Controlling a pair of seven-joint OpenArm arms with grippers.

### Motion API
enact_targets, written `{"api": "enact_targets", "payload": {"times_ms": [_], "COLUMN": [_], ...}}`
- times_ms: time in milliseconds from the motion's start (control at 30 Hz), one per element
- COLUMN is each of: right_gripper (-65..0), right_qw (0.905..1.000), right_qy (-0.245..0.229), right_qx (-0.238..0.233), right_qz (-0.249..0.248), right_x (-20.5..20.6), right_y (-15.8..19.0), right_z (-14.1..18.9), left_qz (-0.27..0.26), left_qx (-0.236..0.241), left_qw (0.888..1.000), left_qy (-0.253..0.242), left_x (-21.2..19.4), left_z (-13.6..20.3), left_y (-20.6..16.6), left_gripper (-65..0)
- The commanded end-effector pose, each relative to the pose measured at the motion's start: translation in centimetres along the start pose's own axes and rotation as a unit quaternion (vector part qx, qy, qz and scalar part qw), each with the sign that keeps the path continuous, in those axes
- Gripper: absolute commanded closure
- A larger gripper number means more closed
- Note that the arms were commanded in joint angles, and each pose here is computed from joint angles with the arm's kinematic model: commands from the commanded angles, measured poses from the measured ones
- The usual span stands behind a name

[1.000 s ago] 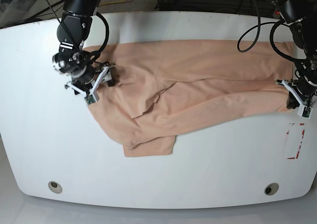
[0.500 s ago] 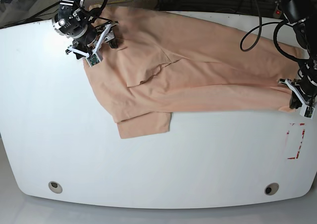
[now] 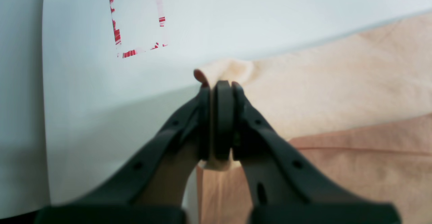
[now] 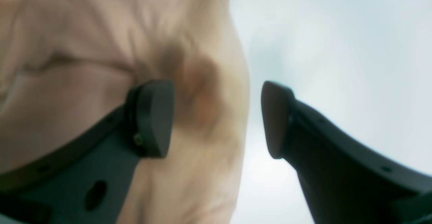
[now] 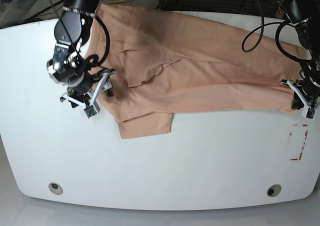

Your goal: Fold the T-shirt properly

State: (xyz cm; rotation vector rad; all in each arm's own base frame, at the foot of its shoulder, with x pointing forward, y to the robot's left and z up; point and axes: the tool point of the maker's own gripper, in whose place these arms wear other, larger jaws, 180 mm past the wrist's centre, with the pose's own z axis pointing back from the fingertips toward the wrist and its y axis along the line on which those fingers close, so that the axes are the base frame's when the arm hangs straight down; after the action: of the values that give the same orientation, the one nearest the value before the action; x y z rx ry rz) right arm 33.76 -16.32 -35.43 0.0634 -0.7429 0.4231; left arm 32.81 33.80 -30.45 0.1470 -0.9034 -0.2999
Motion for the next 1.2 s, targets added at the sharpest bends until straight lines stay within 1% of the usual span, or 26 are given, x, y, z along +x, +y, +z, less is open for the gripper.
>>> {"api": "enact_targets", "payload": {"times_ms": [0,100,267,333,467,633,733,867,933,1100,1167], "right_gripper": [-38.0,-38.0,-38.0,-38.0,-38.0,-38.0,-38.0,-38.0,-38.0,-38.2,-38.2], "right_qw": [0.9997,0.9988,0.9955,0.9946,0.9892,0.9820,0.9774,0.9755,0.9732,0.9695,0.9696], "right_qy": [-0.012,-0.003,-0.015,-0.013,-0.019,-0.025,-0.020,-0.017,-0.019,-0.020,-0.022], "right_qx": [0.013,0.035,0.069,0.074,0.104,0.122,0.137,0.148,0.161,0.180,0.181], "right_qz": [-0.015,-0.034,-0.062,-0.071,-0.101,-0.142,-0.160,-0.162,-0.162,-0.166,-0.163], "right_x": [2.0,3.2,6.0,6.4,7.3,6.6,6.0,5.8,6.3,6.4,6.6], "right_y": [-1.0,-1.6,-2.0,-2.8,-2.5,-3.1,-2.3,-1.1,0.6,2.8,3.2], "right_z": [-1.7,-3.9,-6.8,-7.4,-9.4,-11.0,-11.7,-12.1,-12.5,-12.9,-13.1], "left_qz": [-0.007,-0.006,-0.006,-0.005,-0.005,-0.006,-0.006,-0.006,-0.006,-0.006,-0.006], "left_qx": [0.013,0.013,0.014,0.014,0.015,0.015,0.015,0.016,0.016,0.016,0.016], "left_qw": [1.000,1.000,1.000,1.000,1.000,1.000,1.000,1.000,1.000,1.000,1.000], "left_qy": [-0.025,-0.025,-0.025,-0.024,-0.023,-0.023,-0.023,-0.024,-0.024,-0.024,-0.023], "left_x": [1.6,1.6,1.6,1.6,1.5,1.5,1.5,1.6,1.6,1.6,1.5], "left_z": [0.6,0.6,0.6,0.6,0.6,0.6,0.6,0.6,0.6,0.6,0.6], "left_y": [1.1,1.2,1.2,1.3,1.3,1.3,1.3,1.3,1.3,1.3,1.3], "left_gripper": [0.0,0.0,0.0,0.0,0.0,0.0,0.0,0.0,0.0,0.0,0.0]}}
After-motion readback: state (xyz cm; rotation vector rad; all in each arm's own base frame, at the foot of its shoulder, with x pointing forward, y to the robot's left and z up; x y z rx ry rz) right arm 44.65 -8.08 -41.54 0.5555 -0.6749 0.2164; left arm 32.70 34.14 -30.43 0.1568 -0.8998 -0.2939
